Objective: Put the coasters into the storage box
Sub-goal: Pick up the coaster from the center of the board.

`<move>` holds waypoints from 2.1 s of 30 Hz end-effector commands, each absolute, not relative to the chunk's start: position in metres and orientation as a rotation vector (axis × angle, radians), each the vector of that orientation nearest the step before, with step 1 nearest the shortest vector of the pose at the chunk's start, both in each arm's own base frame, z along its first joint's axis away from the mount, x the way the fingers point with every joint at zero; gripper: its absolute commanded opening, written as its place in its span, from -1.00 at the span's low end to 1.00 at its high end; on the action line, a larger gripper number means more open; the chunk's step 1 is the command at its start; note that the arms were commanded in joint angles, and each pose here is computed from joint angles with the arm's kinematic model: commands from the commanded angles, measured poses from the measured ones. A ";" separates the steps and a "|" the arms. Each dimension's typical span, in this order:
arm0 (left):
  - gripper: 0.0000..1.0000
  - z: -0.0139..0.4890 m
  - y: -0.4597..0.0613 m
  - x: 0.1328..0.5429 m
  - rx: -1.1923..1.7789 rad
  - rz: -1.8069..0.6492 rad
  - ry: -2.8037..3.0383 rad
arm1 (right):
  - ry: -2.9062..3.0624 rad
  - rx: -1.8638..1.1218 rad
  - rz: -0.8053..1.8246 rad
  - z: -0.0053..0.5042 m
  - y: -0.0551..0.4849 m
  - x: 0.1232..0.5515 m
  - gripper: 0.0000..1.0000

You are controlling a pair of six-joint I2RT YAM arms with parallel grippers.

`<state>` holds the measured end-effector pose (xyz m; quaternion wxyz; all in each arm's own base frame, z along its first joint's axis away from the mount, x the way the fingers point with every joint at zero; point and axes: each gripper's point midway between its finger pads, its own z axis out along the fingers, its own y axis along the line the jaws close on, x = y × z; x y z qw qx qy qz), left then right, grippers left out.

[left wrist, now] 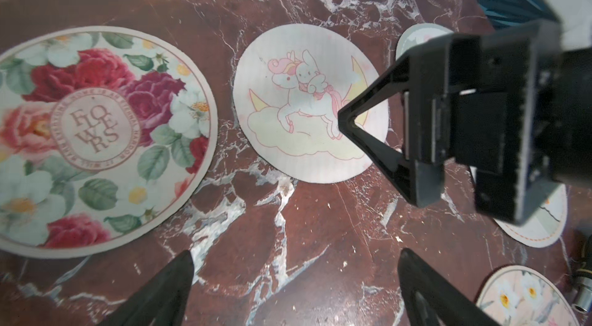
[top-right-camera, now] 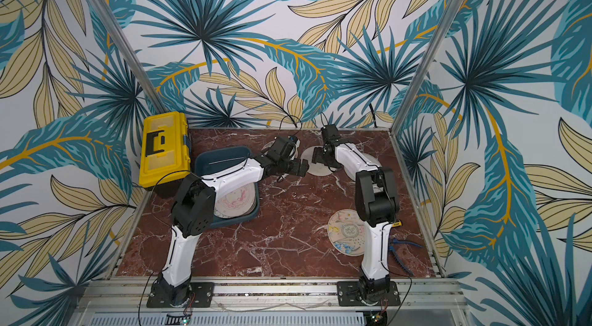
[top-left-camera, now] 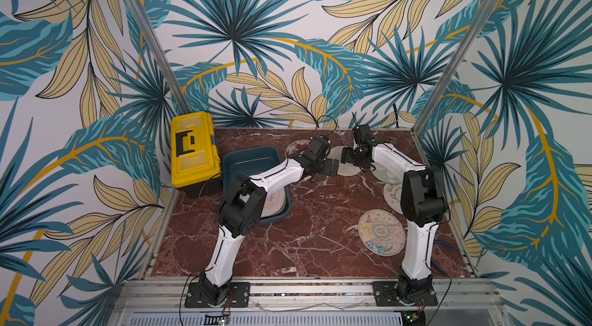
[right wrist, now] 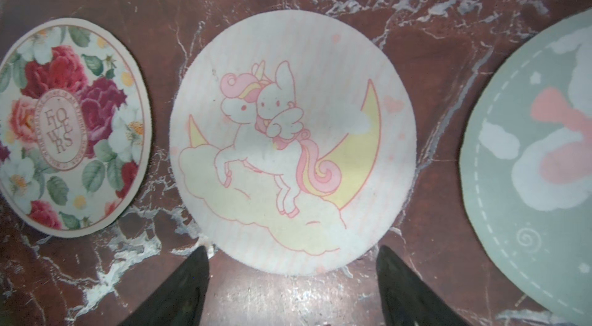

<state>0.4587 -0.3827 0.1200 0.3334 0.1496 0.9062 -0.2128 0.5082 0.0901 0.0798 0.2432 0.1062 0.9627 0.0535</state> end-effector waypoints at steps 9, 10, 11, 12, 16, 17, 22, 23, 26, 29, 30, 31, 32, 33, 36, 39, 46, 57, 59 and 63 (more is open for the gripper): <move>0.99 0.118 -0.401 0.482 0.393 -0.564 2.323 | 2.659 0.419 0.123 0.052 0.059 0.520 0.66; 0.99 0.116 -0.402 0.483 0.394 -0.562 2.323 | 2.670 0.424 0.118 0.049 0.058 0.519 0.66; 0.99 0.114 -0.402 0.483 0.392 -0.561 2.327 | 2.678 0.427 0.117 0.047 0.057 0.519 0.66; 0.99 0.111 -0.403 0.484 0.391 -0.559 2.329 | 2.685 0.430 0.116 0.045 0.057 0.520 0.65; 0.99 0.101 -0.407 0.489 0.392 -0.561 2.339 | 2.701 0.448 0.117 0.035 0.054 0.520 0.65; 0.99 0.098 -0.408 0.490 0.395 -0.563 2.341 | 2.704 0.451 0.120 0.033 0.053 0.520 0.66; 0.99 0.078 -0.418 0.496 0.417 -0.575 2.352 | 2.707 0.476 0.124 0.028 0.049 0.520 0.66; 0.99 0.074 -0.419 0.496 0.421 -0.578 2.353 | 2.708 0.481 0.126 0.027 0.049 0.520 0.66; 1.00 0.068 -0.423 0.502 0.427 -0.578 2.340 | 2.711 0.487 0.128 0.025 0.048 0.520 0.66; 1.00 0.064 -0.429 0.506 0.443 -0.597 2.326 | 2.710 0.489 0.142 0.024 0.048 0.521 0.66; 1.00 0.062 -0.431 0.506 0.450 -0.603 2.326 | 2.712 0.492 0.148 0.023 0.048 0.521 0.66; 1.00 0.061 -0.433 0.507 0.452 -0.610 2.324 | 2.715 0.492 0.152 0.021 0.048 0.520 0.66; 0.99 0.059 -0.433 0.508 0.450 -0.614 2.325 | 2.713 0.492 0.163 0.022 0.049 0.521 0.65; 1.00 0.055 -0.435 0.509 0.449 -0.616 2.329 | 2.715 0.495 0.173 0.020 0.050 0.521 0.66; 1.00 0.050 -0.438 0.510 0.436 -0.633 2.337 | 2.724 0.496 0.207 0.017 0.053 0.522 0.65; 1.00 0.045 -0.440 0.509 0.432 -0.649 2.348 | 2.731 0.493 0.254 0.013 0.059 0.523 0.58; 1.00 0.040 -0.440 0.507 0.435 -0.652 2.358 | 2.746 0.499 0.358 0.003 0.071 0.523 0.27; 0.96 0.034 -0.439 0.507 0.421 -0.665 2.373 | 2.755 0.491 0.399 0.005 0.077 0.520 -0.06; 0.90 0.034 -0.439 0.507 0.418 -0.672 2.375 | 2.756 0.489 0.397 0.005 0.076 0.520 -0.07; 0.76 0.034 -0.438 0.508 0.402 -0.682 2.381 | 2.753 0.489 0.402 0.006 0.077 0.519 -0.08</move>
